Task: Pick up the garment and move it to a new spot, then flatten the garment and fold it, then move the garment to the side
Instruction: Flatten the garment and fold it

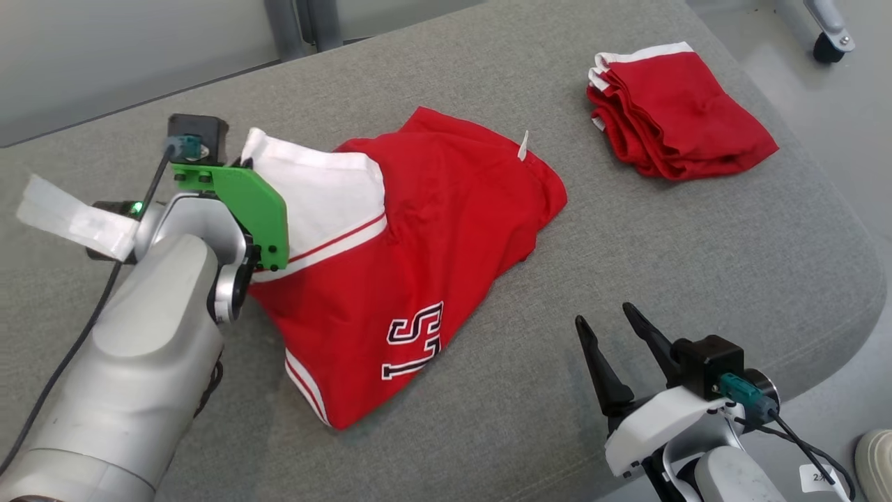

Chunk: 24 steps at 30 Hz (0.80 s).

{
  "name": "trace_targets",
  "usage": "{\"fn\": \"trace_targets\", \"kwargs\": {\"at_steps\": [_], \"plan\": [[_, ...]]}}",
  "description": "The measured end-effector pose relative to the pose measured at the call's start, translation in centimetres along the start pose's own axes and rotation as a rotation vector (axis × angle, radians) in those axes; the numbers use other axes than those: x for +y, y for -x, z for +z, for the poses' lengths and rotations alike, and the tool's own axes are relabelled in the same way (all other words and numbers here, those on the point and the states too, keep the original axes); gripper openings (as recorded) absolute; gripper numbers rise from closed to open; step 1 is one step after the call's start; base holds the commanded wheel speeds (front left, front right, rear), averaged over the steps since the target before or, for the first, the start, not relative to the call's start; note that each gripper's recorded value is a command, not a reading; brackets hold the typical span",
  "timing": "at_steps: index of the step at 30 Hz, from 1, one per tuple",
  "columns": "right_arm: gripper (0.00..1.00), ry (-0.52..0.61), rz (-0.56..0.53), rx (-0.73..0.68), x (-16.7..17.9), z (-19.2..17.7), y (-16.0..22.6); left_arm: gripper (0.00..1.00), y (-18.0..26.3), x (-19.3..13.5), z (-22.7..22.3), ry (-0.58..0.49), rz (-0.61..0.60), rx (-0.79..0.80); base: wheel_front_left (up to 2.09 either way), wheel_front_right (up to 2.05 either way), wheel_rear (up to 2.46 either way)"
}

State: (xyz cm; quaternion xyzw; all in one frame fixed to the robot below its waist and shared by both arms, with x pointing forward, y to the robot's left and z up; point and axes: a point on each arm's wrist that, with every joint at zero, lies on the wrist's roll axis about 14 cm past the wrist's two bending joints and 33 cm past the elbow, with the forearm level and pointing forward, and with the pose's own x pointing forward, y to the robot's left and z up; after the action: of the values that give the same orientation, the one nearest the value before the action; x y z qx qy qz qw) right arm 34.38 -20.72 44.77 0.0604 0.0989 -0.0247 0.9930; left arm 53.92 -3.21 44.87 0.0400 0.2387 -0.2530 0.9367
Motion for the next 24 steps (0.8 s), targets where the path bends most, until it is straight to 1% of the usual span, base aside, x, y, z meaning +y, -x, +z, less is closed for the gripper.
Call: {"fn": "trace_targets", "kwargs": {"at_steps": [4,6,12,18,19,22,24], "plan": [[1.00,0.000,0.020,-0.006,0.6,0.3,-0.2,0.00,1.4,2.2,2.0,0.036,0.061,-0.080,0.00,0.00,0.00],[1.00,0.000,0.034,-0.006,1.0,0.3,-0.1,0.00,2.6,4.0,1.4,0.064,0.109,-0.085,0.00,0.00,0.00],[1.00,0.003,0.061,-0.022,1.8,0.9,-0.3,0.00,5.7,7.1,1.1,0.123,0.192,-0.147,0.00,0.00,0.00],[1.00,0.008,0.085,-0.024,2.6,1.1,-0.2,0.00,9.2,9.7,-1.8,0.189,0.284,-0.143,0.00,0.00,0.00],[1.00,0.012,0.088,-0.019,2.7,1.0,-0.1,0.00,10.3,10.1,-2.5,0.211,0.303,-0.153,0.00,0.00,0.00],[1.00,0.016,0.103,-0.025,3.2,1.3,-0.1,0.00,11.7,10.1,-3.6,0.242,0.322,-0.169,0.00,0.00,0.00],[1.00,0.017,0.111,-0.026,3.4,1.3,-0.1,0.00,12.5,9.7,-5.3,0.274,0.323,-0.135,0.00,0.00,0.00]]}}
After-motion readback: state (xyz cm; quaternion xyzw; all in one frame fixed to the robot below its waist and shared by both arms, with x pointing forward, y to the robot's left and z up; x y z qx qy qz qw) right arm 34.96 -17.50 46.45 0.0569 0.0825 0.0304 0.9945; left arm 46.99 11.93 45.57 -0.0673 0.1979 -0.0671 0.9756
